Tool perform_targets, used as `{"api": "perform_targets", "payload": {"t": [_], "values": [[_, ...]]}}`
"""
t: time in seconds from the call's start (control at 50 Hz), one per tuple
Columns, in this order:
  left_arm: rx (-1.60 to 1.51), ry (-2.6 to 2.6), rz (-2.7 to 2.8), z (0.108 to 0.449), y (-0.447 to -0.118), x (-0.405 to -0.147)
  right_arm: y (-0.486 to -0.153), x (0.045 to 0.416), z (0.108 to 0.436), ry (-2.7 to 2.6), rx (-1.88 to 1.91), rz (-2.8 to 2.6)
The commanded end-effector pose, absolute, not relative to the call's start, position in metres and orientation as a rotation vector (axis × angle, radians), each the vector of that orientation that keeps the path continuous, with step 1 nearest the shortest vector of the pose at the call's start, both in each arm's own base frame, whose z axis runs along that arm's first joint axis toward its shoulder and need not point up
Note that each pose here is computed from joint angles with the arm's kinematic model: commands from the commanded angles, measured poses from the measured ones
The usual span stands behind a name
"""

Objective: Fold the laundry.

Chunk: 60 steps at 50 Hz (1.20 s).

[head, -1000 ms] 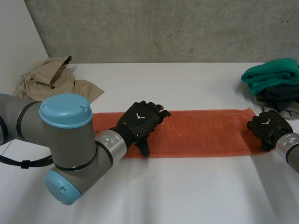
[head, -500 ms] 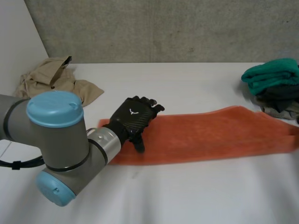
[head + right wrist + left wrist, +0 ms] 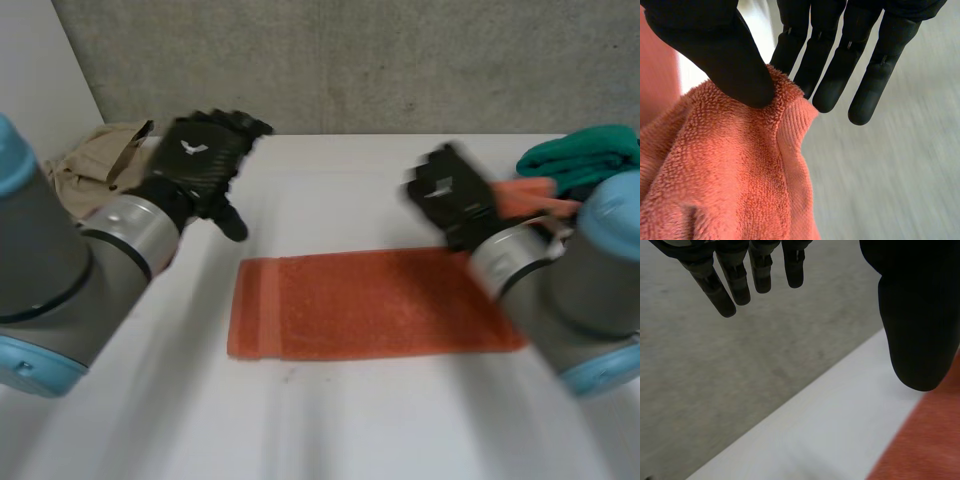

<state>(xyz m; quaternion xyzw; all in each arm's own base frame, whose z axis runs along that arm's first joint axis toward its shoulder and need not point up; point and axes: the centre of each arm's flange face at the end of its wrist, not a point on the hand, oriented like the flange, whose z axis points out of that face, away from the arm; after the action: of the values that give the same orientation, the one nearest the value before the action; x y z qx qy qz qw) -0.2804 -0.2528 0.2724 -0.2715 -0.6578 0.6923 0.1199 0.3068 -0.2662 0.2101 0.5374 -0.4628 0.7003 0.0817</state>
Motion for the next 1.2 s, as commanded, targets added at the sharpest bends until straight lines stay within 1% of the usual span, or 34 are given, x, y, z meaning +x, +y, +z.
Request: {"api": "perform_targets", "payload": {"t": [0.02, 0.08, 0.16, 0.22, 0.28, 0.36, 0.38, 0.42, 0.44, 0.48, 0.5, 0.54, 0.58, 0.64, 0.66, 0.72, 0.74, 0.84, 0.92, 0.96, 1.0, 1.04, 1.12, 1.2], "values": [[-0.627, -2.01, 2.086, 0.279, -0.271, -0.25, -0.183, 0.381, 0.164, -1.086, 2.086, 2.226], [-0.596, -2.047, 2.079, 0.274, -0.276, -0.241, -0.161, 0.398, 0.145, -0.991, 2.193, 2.204], [-0.584, -2.077, 2.06, 0.267, -0.278, -0.235, -0.144, 0.41, 0.126, -0.953, 2.286, 2.171], [-0.601, -2.077, 2.041, 0.263, -0.278, -0.236, -0.141, 0.416, 0.118, -0.952, 2.311, 2.161], [-0.624, -2.068, 2.028, 0.262, -0.275, -0.239, -0.149, 0.417, 0.124, -0.966, 2.264, 2.162], [-0.645, -2.06, 2.008, 0.259, -0.274, -0.244, -0.168, 0.409, 0.148, -1.148, 2.065, 2.17], [-0.651, -2.055, 2.008, 0.259, -0.273, -0.246, -0.177, 0.4, 0.16, -1.299, 1.953, 2.187], [-0.662, -2.048, 1.999, 0.258, -0.271, -0.249, -0.185, 0.39, 0.171, -1.436, 1.853, 2.207], [-0.676, -2.033, 1.993, 0.258, -0.269, -0.254, -0.191, 0.38, 0.184, -1.583, 1.742, 2.239], [-0.688, -2.015, 1.991, 0.258, -0.267, -0.259, -0.198, 0.367, 0.195, -1.73, 1.631, 2.26], [-0.699, -1.995, 1.986, 0.258, -0.263, -0.265, -0.203, 0.353, 0.2, -1.875, 1.534, 2.249], [-0.72, -1.97, 1.974, 0.258, -0.259, -0.273, -0.21, 0.338, 0.201, -2.018, 1.437, 2.213], [-0.761, -1.944, 1.948, 0.253, -0.252, -0.285, -0.22, 0.318, 0.196, -2.198, 1.304, 2.136], [-0.808, -1.923, 1.9, 0.243, -0.243, -0.301, -0.226, 0.303, 0.188, -2.339, 1.203, 2.046], [-0.844, -1.914, 1.862, 0.234, -0.237, -0.311, -0.23, 0.294, 0.183, -2.398, 1.157, 1.983], [-0.899, -1.904, 1.81, 0.219, -0.229, -0.326, -0.234, 0.283, 0.174, -2.454, 1.116, 1.896], [-0.935, -1.908, 1.786, 0.207, -0.227, -0.334, -0.236, 0.277, 0.169, -2.474, 1.1, 1.849], [-1.053, -1.932, 1.774, 0.181, -0.233, -0.351, -0.246, 0.262, 0.151, -2.516, 1.029, 1.751], [-1.128, -2.033, 1.846, 0.163, -0.25, -0.35, -0.251, 0.258, 0.14, -2.5, 0.995, 1.744], [-1.128, -2.143, 1.892, 0.157, -0.263, -0.343, -0.255, 0.257, 0.135, -2.478, 0.981, 1.761], [-1.139, -2.213, 1.898, 0.152, -0.267, -0.337, -0.257, 0.256, 0.132, -2.459, 0.984, 1.771], [-1.166, -2.298, 1.875, 0.144, -0.268, -0.332, -0.258, 0.256, 0.129, -2.429, 1.006, 1.777], [-1.215, -2.368, 1.823, 0.14, -0.261, -0.326, -0.262, 0.255, 0.132, -2.333, 1.04, 1.801], [-1.19, -2.419, 1.814, 0.151, -0.252, -0.317, -0.265, 0.248, 0.141, -2.223, 1.095, 1.78]]}}
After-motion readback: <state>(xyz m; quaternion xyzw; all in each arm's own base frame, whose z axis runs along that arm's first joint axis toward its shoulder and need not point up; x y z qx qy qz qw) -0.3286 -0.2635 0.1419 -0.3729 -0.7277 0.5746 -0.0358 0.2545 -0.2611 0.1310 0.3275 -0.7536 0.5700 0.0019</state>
